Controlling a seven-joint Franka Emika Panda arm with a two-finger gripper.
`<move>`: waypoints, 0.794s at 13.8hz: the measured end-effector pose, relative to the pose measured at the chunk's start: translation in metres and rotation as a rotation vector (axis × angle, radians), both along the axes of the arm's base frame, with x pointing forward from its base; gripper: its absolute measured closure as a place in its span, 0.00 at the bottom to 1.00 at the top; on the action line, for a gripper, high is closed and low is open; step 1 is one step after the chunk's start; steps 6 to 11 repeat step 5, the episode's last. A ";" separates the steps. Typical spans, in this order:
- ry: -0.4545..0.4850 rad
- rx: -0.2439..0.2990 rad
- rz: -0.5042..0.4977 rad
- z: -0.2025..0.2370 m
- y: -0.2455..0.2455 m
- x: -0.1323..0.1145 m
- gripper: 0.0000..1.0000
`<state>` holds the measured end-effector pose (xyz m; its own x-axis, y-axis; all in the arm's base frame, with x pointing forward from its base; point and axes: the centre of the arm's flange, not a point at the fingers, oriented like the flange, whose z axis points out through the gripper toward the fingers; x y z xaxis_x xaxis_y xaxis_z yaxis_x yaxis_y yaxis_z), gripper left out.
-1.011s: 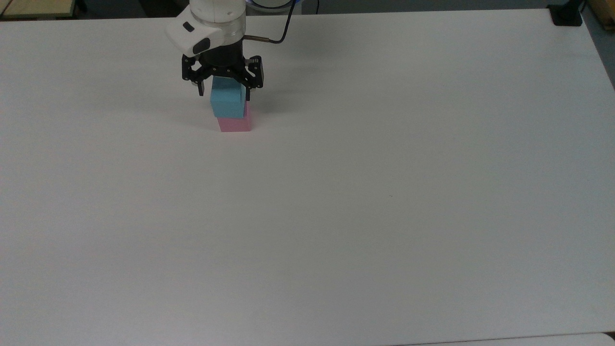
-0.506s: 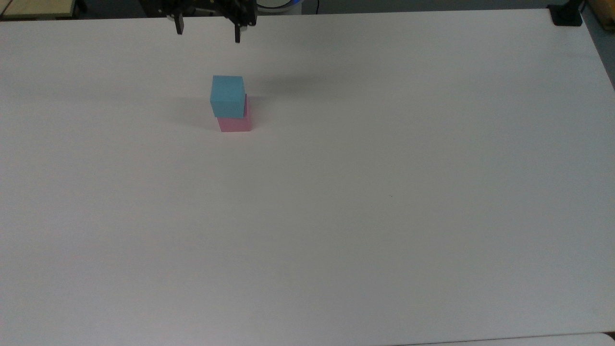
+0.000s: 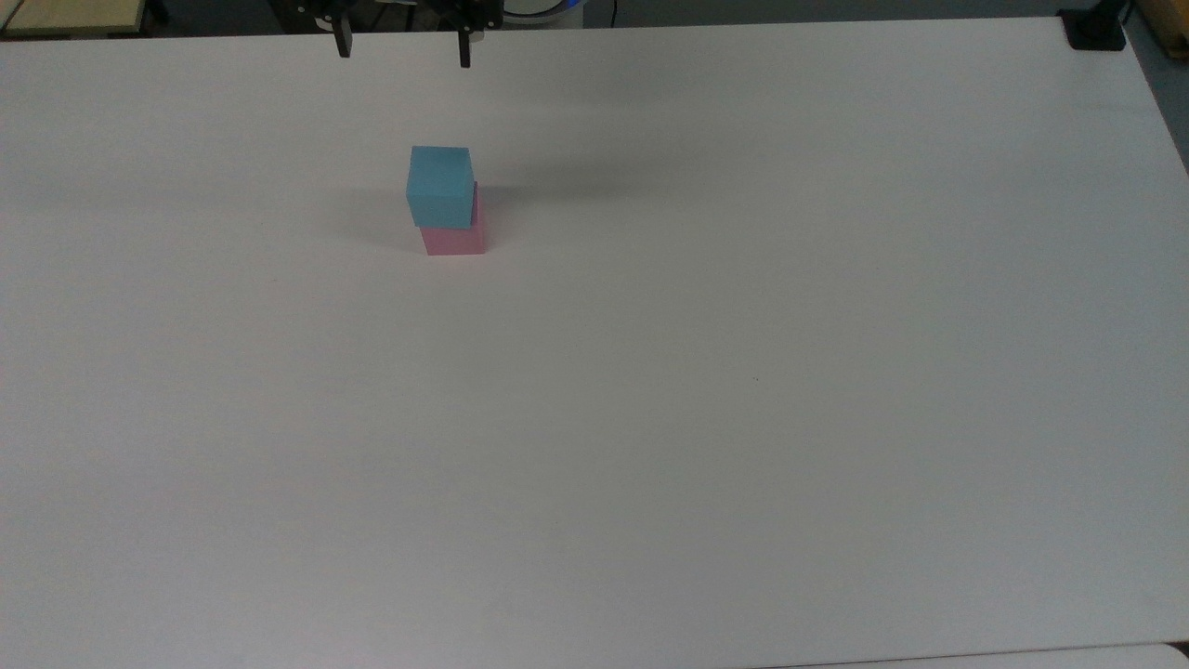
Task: Put blue cube on pink cube
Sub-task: 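Open the gripper and raise it away from the stacked cubes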
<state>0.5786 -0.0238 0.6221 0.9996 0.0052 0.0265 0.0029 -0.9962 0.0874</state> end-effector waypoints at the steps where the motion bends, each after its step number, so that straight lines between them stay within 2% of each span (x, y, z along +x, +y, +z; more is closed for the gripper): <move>1: -0.002 -0.001 0.007 0.002 0.004 0.000 0.00; 4: 0.001 0.021 0.008 0.005 0.007 -0.003 0.00; 11: 0.000 0.023 0.001 0.007 0.004 -0.003 0.00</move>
